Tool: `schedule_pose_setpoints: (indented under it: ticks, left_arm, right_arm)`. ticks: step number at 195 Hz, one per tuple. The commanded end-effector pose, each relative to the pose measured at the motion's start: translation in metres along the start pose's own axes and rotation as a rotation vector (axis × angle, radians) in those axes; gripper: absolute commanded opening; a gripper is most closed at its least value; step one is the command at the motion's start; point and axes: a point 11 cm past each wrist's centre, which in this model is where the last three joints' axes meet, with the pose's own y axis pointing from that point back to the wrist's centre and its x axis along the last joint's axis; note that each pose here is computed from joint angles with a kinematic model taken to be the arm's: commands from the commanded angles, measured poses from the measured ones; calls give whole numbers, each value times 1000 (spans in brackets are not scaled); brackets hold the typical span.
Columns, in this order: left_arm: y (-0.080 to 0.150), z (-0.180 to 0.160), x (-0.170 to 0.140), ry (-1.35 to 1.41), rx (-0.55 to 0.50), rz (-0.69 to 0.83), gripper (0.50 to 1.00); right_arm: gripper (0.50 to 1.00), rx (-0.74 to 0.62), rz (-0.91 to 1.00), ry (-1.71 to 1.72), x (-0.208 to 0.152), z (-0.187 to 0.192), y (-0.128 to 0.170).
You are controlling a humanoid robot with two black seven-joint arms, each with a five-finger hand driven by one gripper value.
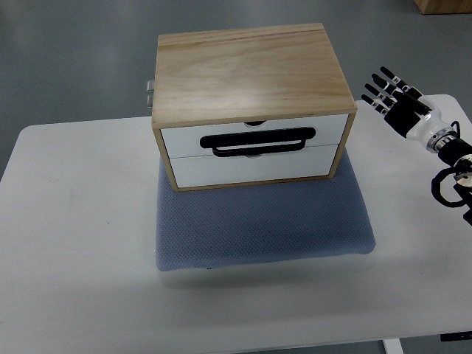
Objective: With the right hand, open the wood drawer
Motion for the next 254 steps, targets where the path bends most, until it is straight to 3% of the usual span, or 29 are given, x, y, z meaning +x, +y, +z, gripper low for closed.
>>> schedule_pose_setpoints:
  ticks: [1,120,179,254]
  left_arm:
    - [0,0,0,0,0,0,1000]
    - [0,9,5,-5,-14,20,1000]
    - [0,9,5,-4,-14,17,1000]
    - [0,9,4,-4,-14,14,1000]
  right_arm:
    - [944,2,-1,2,0,-1,0]
    - [944,38,-17,14,1,-19,3]
    - [944,135,-35,108,-2,-94,7]
    - [944,128,-251,387,-72,-157,6]
